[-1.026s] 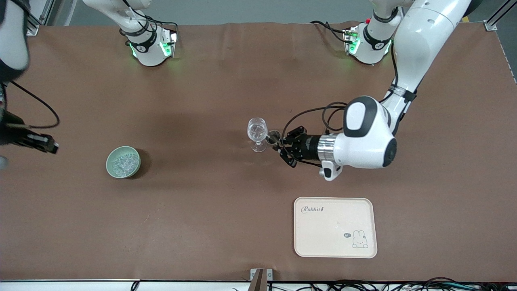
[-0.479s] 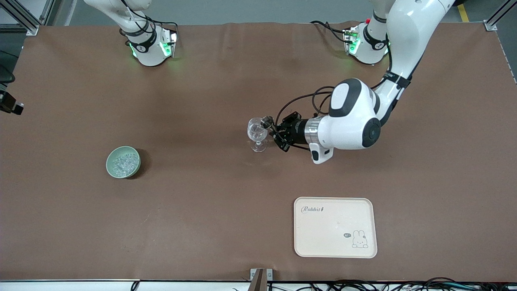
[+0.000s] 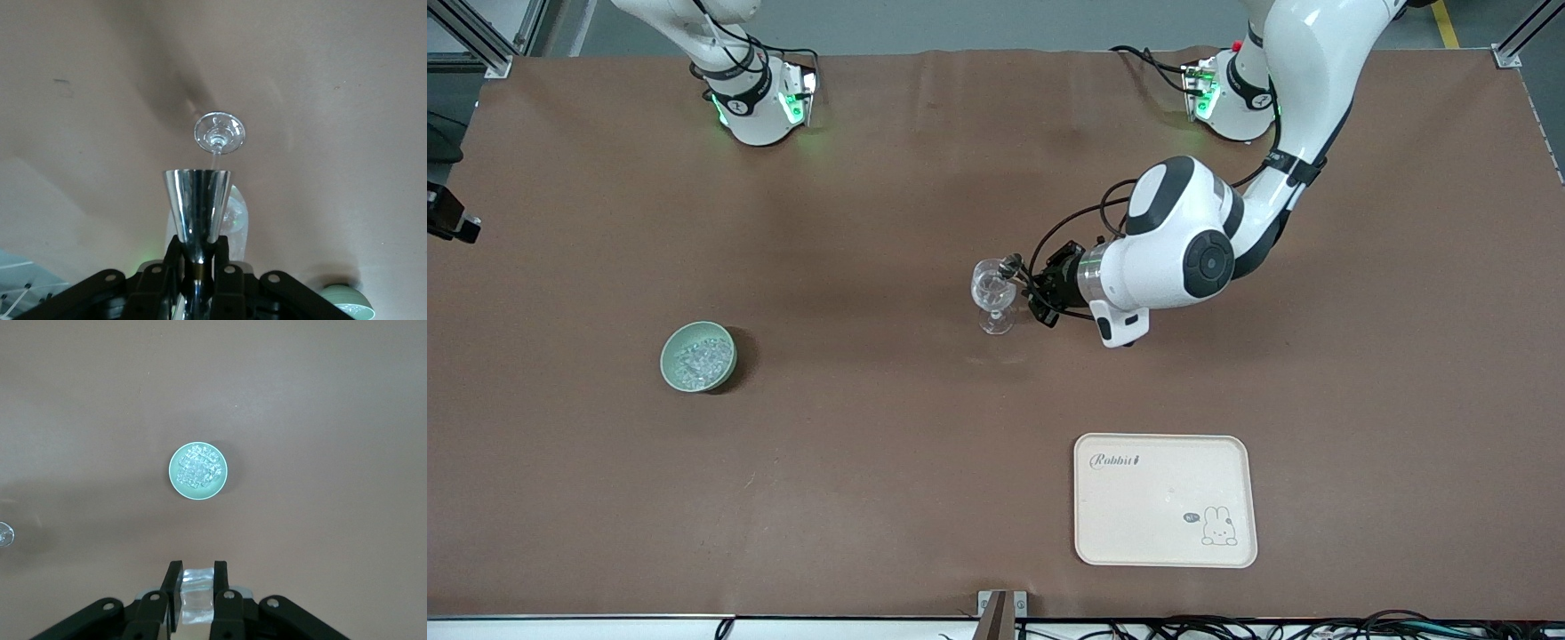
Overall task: Pour wine and add ice with both arms
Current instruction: 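Tilt the jigger over the wine glass rim with the left gripper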
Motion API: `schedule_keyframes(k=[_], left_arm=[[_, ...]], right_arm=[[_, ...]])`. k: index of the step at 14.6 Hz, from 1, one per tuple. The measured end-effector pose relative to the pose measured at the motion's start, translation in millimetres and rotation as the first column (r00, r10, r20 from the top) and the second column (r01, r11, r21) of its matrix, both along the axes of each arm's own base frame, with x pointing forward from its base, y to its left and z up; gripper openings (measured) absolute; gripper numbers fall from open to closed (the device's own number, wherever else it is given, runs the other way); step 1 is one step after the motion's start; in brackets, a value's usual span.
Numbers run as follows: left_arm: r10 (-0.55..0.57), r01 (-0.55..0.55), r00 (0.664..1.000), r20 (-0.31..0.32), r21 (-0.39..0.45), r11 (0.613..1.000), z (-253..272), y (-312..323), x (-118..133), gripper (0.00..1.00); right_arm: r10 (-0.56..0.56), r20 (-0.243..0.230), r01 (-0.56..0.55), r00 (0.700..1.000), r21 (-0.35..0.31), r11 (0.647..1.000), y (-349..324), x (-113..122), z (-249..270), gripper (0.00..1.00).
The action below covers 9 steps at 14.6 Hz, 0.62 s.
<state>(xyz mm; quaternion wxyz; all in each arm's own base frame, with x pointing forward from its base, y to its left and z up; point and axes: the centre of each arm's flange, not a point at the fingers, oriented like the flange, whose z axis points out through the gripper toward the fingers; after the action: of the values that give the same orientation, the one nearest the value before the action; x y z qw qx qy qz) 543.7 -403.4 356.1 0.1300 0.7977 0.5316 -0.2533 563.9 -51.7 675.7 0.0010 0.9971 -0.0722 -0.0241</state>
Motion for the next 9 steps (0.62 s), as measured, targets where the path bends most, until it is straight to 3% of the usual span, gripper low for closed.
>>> schedule_keyframes(k=[6, 9], left_arm=[[-0.018, 0.009, 0.997, 0.071, 0.125, 0.992, -1, -30, -21, 0.22], [-0.036, 0.020, 0.995, 0.098, 0.160, 0.987, 0, -35, -25, 0.22]], right_arm=[[-0.009, -0.005, 0.009, 1.000, -0.001, 1.000, -4, 0, -3, 0.22], [-0.009, 0.013, 0.009, 1.000, -0.002, 1.000, -5, 2, -5, 0.22]])
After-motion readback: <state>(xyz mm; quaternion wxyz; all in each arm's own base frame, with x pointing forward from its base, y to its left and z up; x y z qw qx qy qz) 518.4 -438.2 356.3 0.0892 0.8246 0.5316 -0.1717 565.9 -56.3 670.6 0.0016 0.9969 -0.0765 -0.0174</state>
